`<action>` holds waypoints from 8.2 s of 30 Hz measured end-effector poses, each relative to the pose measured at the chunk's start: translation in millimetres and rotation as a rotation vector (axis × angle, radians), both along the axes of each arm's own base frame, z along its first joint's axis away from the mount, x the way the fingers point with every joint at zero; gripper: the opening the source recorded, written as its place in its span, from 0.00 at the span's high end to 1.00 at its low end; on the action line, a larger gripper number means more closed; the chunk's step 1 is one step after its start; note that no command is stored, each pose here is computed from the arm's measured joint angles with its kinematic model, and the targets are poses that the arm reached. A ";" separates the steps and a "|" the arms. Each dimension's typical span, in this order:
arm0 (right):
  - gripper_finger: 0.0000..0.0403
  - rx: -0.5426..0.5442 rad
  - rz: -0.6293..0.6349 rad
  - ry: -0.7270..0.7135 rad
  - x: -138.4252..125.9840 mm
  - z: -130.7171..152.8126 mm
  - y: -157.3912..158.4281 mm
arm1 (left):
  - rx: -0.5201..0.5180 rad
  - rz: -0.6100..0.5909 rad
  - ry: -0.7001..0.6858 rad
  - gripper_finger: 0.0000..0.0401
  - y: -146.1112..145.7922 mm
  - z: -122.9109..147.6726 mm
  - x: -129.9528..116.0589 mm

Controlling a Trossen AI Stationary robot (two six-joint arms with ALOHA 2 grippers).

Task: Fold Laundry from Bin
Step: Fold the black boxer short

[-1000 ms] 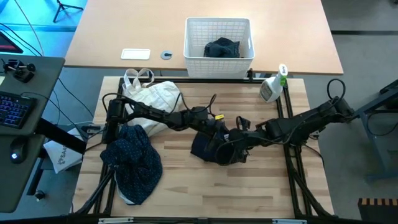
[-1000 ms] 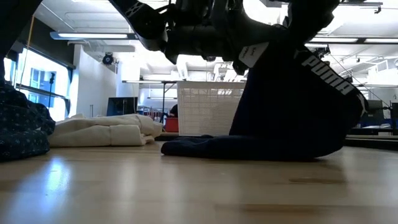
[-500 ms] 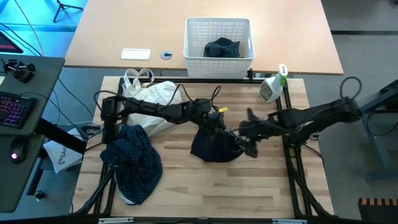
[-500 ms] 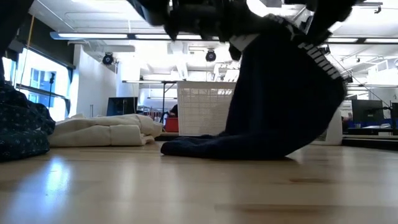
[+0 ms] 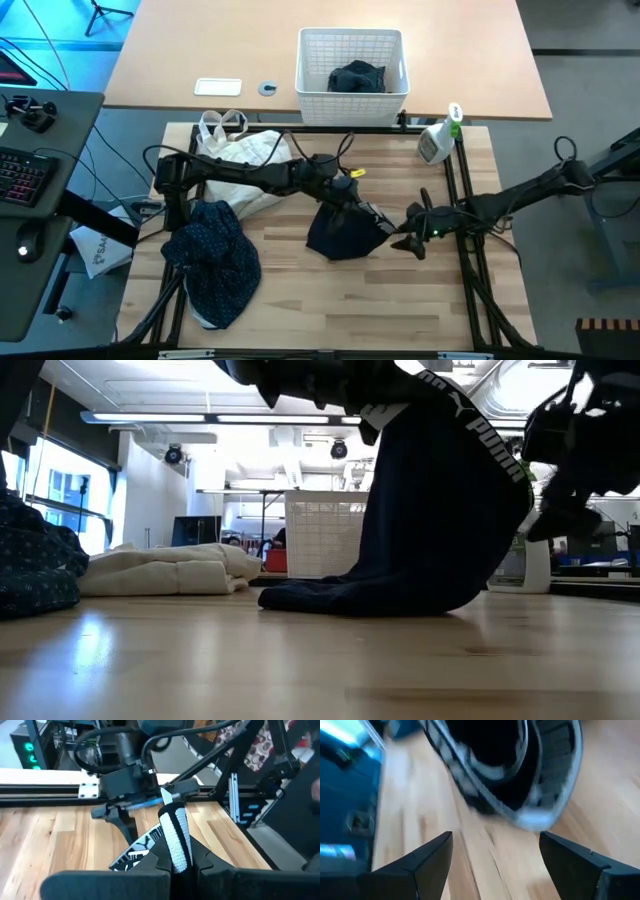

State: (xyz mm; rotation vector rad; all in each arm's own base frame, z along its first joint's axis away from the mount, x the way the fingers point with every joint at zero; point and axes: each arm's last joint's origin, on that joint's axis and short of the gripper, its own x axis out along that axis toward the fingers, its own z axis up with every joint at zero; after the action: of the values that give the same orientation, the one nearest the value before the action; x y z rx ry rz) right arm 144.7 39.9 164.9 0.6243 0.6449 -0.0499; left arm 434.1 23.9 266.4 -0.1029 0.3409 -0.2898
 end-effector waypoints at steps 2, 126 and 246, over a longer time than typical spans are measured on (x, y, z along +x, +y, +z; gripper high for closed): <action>0.27 0.004 -0.070 -0.086 1.1 -9.1 -0.9 | -0.019 0.009 0.005 1.00 0.2 0.2 0.0; 0.76 -0.122 -0.180 0.599 127.4 -6.9 -139.7 | -0.214 0.789 0.766 0.78 34.4 -104.9 -79.0; 0.32 0.254 -0.199 0.277 108.5 -52.0 -116.9 | -0.323 0.627 0.868 0.87 -30.9 -95.6 -83.5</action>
State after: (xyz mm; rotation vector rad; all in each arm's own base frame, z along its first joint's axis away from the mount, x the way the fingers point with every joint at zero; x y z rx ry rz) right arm 253.3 -76.9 112.9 0.9362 0.8626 -0.2459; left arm 350.5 -7.0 170.9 -0.6493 1.0911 0.3506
